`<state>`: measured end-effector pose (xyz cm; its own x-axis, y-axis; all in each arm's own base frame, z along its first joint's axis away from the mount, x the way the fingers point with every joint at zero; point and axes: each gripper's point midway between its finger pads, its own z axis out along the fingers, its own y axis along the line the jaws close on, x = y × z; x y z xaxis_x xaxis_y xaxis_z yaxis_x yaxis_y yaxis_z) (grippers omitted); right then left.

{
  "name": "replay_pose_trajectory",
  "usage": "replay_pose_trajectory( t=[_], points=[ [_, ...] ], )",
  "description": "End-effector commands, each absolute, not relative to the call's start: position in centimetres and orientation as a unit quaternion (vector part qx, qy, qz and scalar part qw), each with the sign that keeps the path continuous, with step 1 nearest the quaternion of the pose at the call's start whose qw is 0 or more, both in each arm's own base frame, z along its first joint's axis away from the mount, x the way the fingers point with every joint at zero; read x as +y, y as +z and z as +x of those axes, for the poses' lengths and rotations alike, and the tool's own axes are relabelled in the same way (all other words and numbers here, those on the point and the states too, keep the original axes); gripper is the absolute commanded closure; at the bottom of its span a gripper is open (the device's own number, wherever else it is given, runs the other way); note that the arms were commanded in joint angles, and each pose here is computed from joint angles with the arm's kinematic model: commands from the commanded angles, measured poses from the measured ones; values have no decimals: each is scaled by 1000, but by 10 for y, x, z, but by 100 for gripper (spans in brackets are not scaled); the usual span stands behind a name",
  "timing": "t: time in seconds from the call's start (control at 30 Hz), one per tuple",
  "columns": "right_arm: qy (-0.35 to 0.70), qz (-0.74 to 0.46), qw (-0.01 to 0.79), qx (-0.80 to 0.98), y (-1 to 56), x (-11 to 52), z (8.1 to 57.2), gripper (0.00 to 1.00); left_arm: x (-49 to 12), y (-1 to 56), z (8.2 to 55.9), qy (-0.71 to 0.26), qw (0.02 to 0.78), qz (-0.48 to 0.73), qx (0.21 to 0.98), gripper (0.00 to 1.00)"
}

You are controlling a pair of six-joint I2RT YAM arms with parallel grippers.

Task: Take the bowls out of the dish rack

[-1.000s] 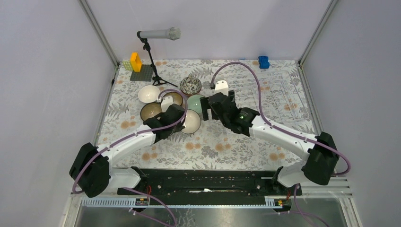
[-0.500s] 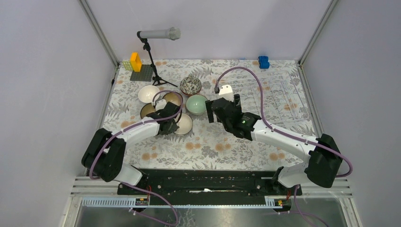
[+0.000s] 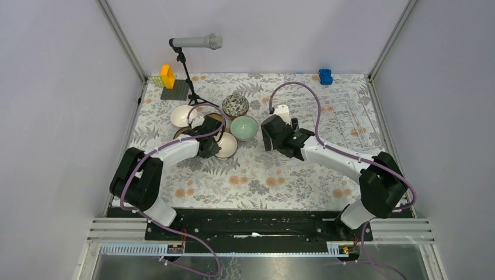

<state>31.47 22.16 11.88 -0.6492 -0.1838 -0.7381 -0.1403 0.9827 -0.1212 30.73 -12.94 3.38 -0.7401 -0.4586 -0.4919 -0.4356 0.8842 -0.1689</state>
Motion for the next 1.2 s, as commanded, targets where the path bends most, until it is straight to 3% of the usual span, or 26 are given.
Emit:
replay_pose_trajectory(
  t=[0.0,0.27,0.7,0.87,1.17],
  points=[
    [9,-61,391,918,127,220,320,15,-127,48,339,-42,298,-260,917,94],
    [3,-60,386,921,126,217,325,39,-125,48,350,-58,299,-261,916,85],
    [-23,-50,387,920,128,216,347,98,-131,70,352,-90,322,-244,910,77],
    [-49,-58,394,916,138,218,364,100,-126,79,349,-92,340,-245,903,70],
    [-94,-55,424,899,163,210,407,100,-123,98,345,-102,362,-247,893,69]
  ],
)
